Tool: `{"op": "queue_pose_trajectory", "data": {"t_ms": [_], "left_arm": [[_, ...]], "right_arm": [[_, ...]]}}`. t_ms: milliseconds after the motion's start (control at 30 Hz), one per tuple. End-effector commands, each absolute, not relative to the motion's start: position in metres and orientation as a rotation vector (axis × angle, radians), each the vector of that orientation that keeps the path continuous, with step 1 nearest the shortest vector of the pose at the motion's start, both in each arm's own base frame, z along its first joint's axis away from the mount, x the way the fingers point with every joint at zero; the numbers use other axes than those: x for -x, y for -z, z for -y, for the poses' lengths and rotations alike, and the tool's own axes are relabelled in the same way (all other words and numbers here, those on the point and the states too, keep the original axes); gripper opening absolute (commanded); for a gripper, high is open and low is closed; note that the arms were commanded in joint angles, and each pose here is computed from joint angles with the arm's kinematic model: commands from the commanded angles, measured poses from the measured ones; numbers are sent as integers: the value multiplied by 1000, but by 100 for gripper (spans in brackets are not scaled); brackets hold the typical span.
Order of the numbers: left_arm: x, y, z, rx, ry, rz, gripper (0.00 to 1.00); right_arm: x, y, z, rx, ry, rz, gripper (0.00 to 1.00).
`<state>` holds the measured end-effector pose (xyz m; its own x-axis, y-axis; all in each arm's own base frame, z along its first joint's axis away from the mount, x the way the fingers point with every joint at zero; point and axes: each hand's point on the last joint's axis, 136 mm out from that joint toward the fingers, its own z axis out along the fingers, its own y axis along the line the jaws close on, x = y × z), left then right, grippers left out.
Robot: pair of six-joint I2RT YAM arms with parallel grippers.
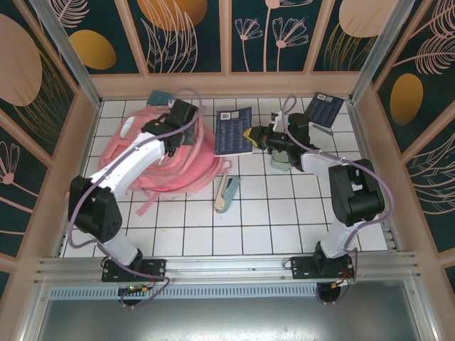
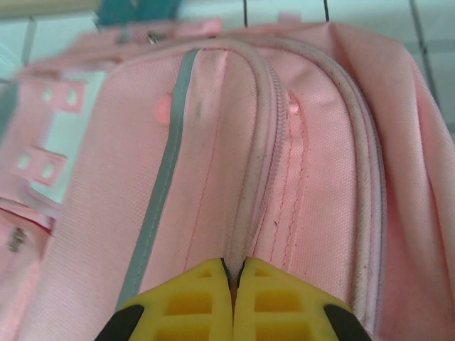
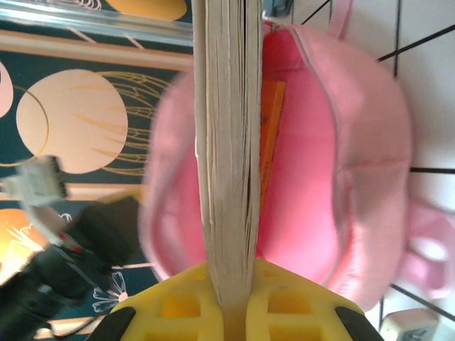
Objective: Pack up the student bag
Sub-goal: Open the student bag at the top-left of the table, then place the book in the student bag.
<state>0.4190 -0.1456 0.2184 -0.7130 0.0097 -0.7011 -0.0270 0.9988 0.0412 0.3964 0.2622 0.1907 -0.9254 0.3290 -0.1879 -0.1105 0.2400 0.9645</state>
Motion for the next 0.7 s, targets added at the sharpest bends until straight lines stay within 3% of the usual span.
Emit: {"op": "queue_pose_trajectory", "data": {"t_ms": [0,300,667], "left_arm": [[-424,-295,142,106,95,-2188,0],[-427,-341,138,148,243,-2090,0],[-423,-339,146,179,342,-2099,0]], "right_arm": [[-396,-212,-280,-154,-1778,-2052,0],[-397,-205,-362,-153,-1839,-2043,0],[-426,-158,-465,-261,-1789,-2087,0]]}}
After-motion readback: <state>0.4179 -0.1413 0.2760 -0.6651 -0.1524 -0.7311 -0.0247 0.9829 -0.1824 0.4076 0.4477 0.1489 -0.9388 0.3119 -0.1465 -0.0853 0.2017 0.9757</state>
